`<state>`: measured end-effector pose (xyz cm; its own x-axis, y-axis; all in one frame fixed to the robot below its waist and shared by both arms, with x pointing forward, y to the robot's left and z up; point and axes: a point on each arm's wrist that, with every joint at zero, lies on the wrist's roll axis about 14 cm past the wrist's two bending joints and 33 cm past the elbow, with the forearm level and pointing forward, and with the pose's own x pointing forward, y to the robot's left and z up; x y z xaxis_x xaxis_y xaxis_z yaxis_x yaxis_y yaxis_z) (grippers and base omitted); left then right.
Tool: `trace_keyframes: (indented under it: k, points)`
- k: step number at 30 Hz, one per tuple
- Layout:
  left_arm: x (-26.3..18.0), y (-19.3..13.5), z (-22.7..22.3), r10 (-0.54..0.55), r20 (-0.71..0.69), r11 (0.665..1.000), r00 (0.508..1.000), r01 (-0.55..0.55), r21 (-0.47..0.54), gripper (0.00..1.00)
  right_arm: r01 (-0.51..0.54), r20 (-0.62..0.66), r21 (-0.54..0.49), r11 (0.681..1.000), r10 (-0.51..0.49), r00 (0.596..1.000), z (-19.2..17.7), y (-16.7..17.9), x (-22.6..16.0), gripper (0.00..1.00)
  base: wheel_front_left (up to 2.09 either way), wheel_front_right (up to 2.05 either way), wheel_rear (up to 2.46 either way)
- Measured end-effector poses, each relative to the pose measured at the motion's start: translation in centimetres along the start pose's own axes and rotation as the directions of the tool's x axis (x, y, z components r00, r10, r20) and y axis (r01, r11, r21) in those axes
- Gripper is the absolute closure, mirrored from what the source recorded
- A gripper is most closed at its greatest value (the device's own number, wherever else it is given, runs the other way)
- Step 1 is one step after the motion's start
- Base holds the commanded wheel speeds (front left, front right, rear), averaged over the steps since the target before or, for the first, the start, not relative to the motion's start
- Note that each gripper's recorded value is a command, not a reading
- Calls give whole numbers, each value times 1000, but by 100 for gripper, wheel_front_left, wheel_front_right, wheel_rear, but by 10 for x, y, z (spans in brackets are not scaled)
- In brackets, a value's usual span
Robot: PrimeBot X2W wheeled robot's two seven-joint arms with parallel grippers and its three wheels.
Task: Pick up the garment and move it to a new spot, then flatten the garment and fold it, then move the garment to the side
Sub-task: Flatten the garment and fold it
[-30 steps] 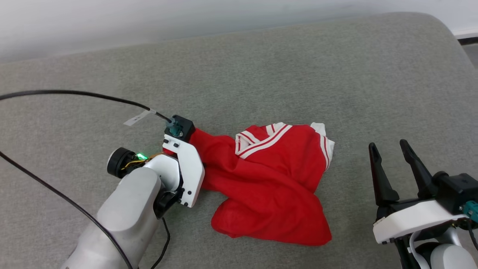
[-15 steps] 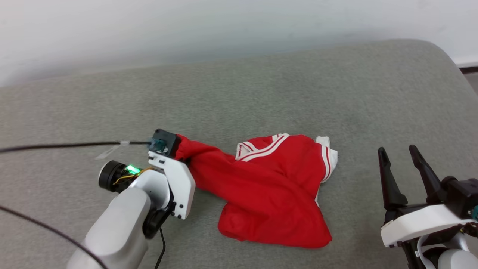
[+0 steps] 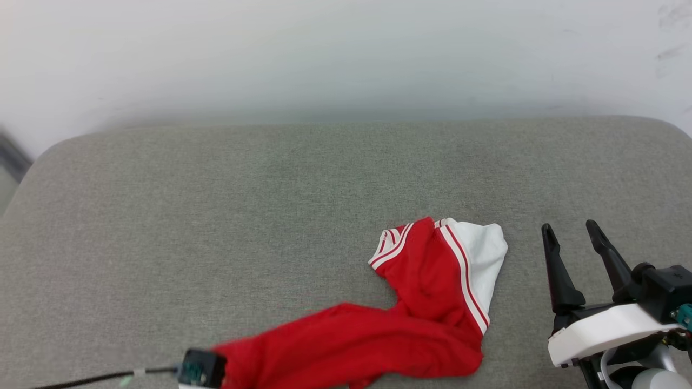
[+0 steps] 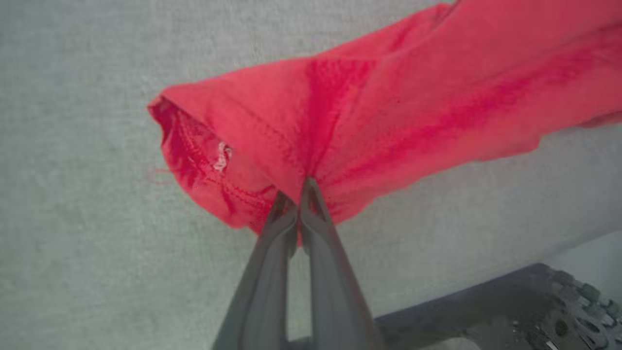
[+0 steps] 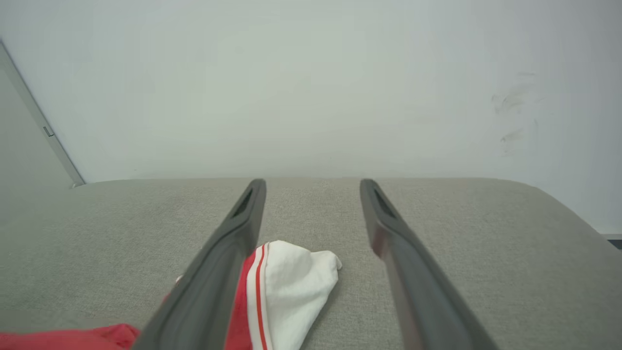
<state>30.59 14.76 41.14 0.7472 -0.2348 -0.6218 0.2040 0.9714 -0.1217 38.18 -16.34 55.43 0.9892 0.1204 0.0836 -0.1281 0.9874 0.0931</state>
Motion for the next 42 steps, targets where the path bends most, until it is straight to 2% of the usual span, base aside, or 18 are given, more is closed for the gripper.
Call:
trace_keyframes:
  k: [3,8,9,10,14,18,21,27,33,36,39,42]
  points:
    - [-13,-7,-40,-10,-109,996,994,1,-84,100,-5,3,-3,1000,5,1000,1,2,0,0,0,0,0]
    - [-18,-24,-73,-55,-204,987,977,22,-159,100,-3,3,-4,1000,3,1000,2,1,-3,0,0,0,0]
    - [-17,-25,-74,-61,-202,986,977,27,-163,40,0,1,-5,1000,0,1000,2,0,-4,0,0,0,0]
    - [-16,-27,-72,-66,-189,986,980,34,-164,0,5,-2,-5,1000,-5,1000,2,-1,-6,0,0,0,0]
    - [-9,-24,-29,-42,-17,992,999,40,-116,0,24,2,-9,1000,-24,1000,4,-7,-11,0,0,0,0]
    - [-9,-21,28,-23,197,999,980,32,-41,0,49,14,-13,999,-49,999,10,-15,-16,0,0,0,0]
    - [-15,-18,76,-17,373,1000,928,20,-5,0,68,18,-11,998,-68,998,12,-21,-18,0,0,0,0]
    - [-34,-13,144,12,634,1000,773,-21,7,0,96,1,-25,995,-96,995,10,-30,-20,0,0,0,0]
    - [-36,-4,156,58,700,998,712,-58,-24,0,132,-55,-19,991,-133,990,-2,-44,-19,0,0,0,0]
    - [-37,1,161,74,721,997,689,-73,-33,0,140,-136,17,990,-137,981,-19,-47,-13,0,0,0,0]
    - [-38,5,163,87,729,995,679,-89,-37,0,138,-272,30,990,-125,954,-44,-53,-6,0,0,0,0]
    - [-39,9,169,99,745,994,660,-103,-41,0,103,-436,32,994,-79,896,-70,-54,4,0,0,0,0]
